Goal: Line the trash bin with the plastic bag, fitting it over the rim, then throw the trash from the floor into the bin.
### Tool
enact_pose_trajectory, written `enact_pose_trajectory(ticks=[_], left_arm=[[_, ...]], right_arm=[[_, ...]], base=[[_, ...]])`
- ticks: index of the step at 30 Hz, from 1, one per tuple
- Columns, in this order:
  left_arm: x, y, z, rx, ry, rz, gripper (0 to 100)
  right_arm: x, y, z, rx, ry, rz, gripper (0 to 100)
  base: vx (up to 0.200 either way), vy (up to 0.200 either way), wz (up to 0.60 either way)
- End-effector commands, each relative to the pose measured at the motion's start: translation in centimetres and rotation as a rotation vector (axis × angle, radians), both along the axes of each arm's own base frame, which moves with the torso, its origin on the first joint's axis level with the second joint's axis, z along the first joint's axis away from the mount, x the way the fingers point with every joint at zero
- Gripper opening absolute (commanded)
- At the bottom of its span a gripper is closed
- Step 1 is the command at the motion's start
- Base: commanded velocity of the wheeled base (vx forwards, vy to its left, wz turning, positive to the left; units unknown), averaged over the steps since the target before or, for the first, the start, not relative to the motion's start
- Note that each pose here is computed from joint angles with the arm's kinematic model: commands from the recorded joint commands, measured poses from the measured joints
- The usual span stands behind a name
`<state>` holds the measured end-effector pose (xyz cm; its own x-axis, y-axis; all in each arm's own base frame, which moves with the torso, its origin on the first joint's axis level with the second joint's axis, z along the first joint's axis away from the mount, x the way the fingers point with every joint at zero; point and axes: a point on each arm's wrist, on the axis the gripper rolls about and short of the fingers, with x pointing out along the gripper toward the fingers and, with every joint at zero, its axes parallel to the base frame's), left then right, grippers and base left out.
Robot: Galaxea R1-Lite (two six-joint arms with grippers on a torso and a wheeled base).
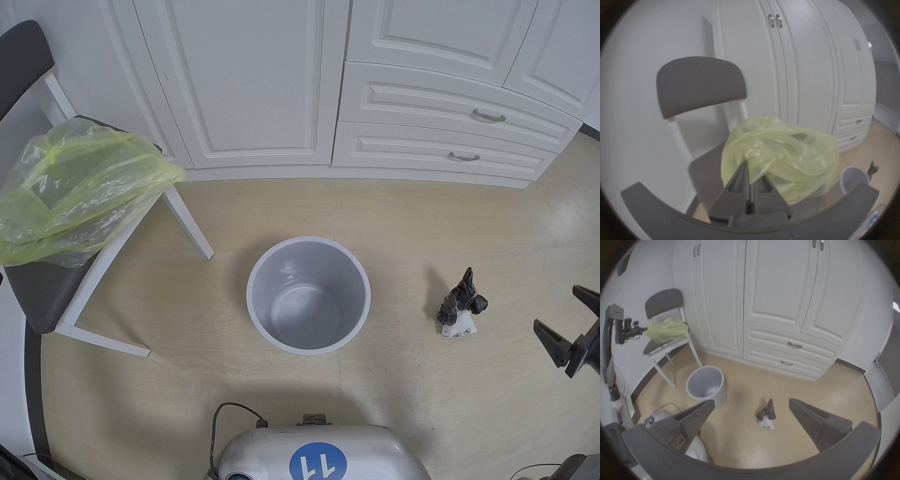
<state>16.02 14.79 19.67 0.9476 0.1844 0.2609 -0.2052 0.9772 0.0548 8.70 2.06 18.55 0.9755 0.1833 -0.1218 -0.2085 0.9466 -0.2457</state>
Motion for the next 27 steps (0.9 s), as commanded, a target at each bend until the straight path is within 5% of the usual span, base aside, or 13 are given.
enact_pose_trajectory(ticks=[1,7,11,19,27], left_arm=[[-2.8,-10.7,5.2,-0.105,-0.159,-0.365,0],[-5.6,-15.4,10.4,-0.243,-0.106,-0.559,0],[-7.5,-18.1,14.9,-0.435,-0.156,-0.667,0],[-7.9,-19.8,15.7,-0.544,-0.207,-0.774,0],[-9.8,-19.1,16.1,-0.61,-0.243,-0.866,0]], right_arm=[[3.3,3.5,1.4,0.13,-0.109,0.051,100],[6.4,7.1,2.4,0.228,-0.14,0.041,100],[9.4,10.0,1.2,0.293,-0.131,0.067,100],[11.4,14.9,-0.2,0.385,-0.174,0.154,100],[12.9,19.0,-2.1,0.527,-0.096,0.218,100]], base=[[0.0,0.0,0.0],[0.0,0.0,0.0],[0.0,0.0,0.0],[0.0,0.0,0.0],[0.0,0.0,0.0]])
